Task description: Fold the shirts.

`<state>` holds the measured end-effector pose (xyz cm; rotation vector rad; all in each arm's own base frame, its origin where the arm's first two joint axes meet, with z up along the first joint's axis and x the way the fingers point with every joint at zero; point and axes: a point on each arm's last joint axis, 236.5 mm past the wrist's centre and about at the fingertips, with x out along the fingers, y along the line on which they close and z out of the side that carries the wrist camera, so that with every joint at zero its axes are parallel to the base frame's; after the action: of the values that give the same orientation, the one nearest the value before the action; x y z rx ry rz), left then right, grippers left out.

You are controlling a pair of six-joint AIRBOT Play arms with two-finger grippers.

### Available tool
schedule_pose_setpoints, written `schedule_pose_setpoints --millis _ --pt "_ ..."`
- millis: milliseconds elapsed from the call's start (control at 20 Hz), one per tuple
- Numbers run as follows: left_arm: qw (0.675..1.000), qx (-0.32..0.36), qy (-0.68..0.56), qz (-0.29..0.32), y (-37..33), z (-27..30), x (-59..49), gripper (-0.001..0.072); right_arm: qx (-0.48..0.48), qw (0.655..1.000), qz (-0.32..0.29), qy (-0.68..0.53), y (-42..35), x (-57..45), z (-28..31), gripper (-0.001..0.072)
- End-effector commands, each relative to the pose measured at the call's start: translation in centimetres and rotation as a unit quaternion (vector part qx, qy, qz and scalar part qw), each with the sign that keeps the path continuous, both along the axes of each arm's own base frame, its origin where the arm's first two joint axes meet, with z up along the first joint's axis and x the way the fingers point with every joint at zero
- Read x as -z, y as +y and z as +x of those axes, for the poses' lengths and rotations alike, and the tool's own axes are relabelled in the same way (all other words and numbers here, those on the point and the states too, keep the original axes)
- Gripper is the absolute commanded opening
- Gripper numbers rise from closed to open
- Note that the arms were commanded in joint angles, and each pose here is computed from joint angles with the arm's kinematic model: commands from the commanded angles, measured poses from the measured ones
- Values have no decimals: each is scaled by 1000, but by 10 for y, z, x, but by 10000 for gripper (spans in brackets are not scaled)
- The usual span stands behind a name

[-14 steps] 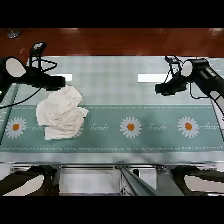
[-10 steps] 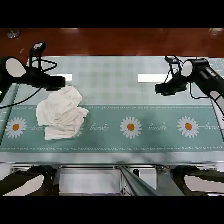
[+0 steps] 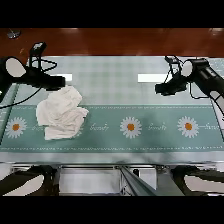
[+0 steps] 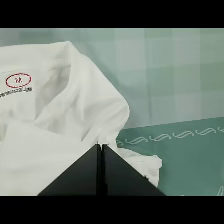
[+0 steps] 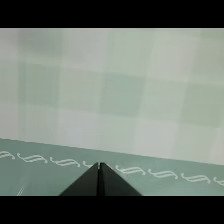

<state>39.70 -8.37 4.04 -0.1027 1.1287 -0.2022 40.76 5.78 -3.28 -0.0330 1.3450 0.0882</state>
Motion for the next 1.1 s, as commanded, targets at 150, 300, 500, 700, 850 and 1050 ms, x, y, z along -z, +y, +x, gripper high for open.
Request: schedule_pose_setpoints --millis 150,300,500,700,850,1050 --pt "1000 -5 -30 -3 -1 15 -4 29 1 1000 2 -13 1 -1 6 24" --pt "998 -12 -57 -5 -1 32 -3 608 16 1000 11 -12 3 -1 6 628" --pt "998 -8 -20 61 33 17 -3 703 -33 996 -37 75 -16 4 -37 634" --pt "990 -35 115 79 72 -51 38 703 -16 996 -37 84 -20 1 -67 633" --pt "990 -81 109 33 70 -66 77 703 -6 998 -4 68 -8 10 -84 633" --pt "983 -108 143 -48 29 -67 136 702 21 995 67 69 21 26 -96 633"
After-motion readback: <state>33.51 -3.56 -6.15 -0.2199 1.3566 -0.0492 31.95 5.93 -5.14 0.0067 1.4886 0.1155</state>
